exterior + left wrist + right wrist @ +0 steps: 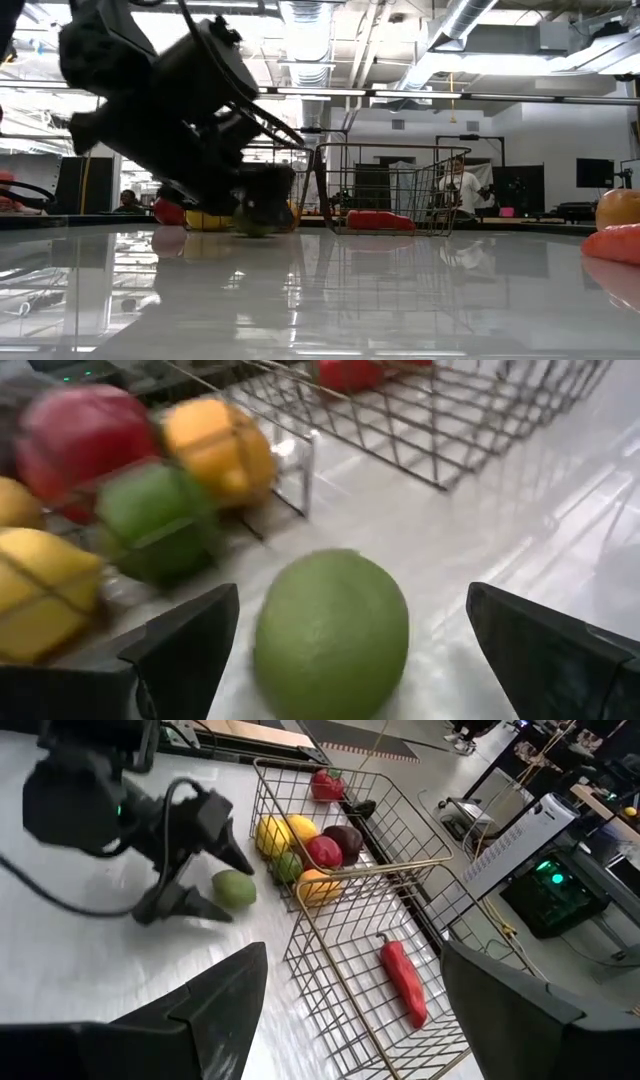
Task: Sort produce into baskets
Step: Put the lime into the left wire basket
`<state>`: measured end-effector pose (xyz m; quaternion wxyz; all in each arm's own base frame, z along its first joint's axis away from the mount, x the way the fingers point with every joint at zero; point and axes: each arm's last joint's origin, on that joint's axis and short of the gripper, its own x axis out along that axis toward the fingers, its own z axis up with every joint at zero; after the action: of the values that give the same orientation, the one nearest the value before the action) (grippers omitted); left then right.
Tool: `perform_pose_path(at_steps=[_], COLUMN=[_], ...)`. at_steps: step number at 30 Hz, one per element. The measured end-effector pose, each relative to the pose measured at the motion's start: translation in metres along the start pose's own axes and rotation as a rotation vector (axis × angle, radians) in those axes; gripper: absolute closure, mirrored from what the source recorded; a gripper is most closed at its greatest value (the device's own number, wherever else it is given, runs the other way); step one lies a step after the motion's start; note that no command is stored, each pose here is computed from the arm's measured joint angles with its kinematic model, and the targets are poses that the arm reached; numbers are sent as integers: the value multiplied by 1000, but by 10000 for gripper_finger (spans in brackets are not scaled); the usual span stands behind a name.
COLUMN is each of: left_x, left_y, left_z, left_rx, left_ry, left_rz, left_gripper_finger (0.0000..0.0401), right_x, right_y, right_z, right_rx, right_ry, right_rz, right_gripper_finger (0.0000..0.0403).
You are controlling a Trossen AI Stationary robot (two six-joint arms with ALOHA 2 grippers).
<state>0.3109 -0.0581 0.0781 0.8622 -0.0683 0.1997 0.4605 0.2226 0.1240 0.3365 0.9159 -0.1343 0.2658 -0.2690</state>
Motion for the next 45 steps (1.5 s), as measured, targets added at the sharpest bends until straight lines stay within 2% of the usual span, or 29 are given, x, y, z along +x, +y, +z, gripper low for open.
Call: perform_pose_path(at_steps=[6, 9, 19, 26, 30, 36, 40, 45], left_x=[12, 11, -2, -11, -27, -65, -79, -64], left_y=[-15, -17, -21, -22, -24, -16, 4, 45], left_z=[-15, -18, -19, -18, 6, 68, 109, 151], left_rx=[-35, -58, 14, 40, 21, 45, 90, 117], left_ry=[-32, -41, -58, -54, -96, -210, -259, -203], left_rz=[52, 55, 31, 8, -23, -50, -18, 13], left_gripper_finger=[23, 38, 144, 146, 134, 141, 140, 139], right_x=[0, 0, 0, 0, 0, 0, 0, 0], right_y=[0, 0, 0, 0, 0, 0, 0, 0], right_z=[0, 0, 0, 0, 0, 0, 0, 0], right_rx=[1, 0, 0, 0, -1, -4, -3, -2], right_ry=[0, 0, 0, 0, 1, 2, 2, 1], right_rz=[0, 0, 0, 0, 0, -1, -1, -1], right_gripper_finger=[79, 79, 79, 79, 79, 79, 79, 79])
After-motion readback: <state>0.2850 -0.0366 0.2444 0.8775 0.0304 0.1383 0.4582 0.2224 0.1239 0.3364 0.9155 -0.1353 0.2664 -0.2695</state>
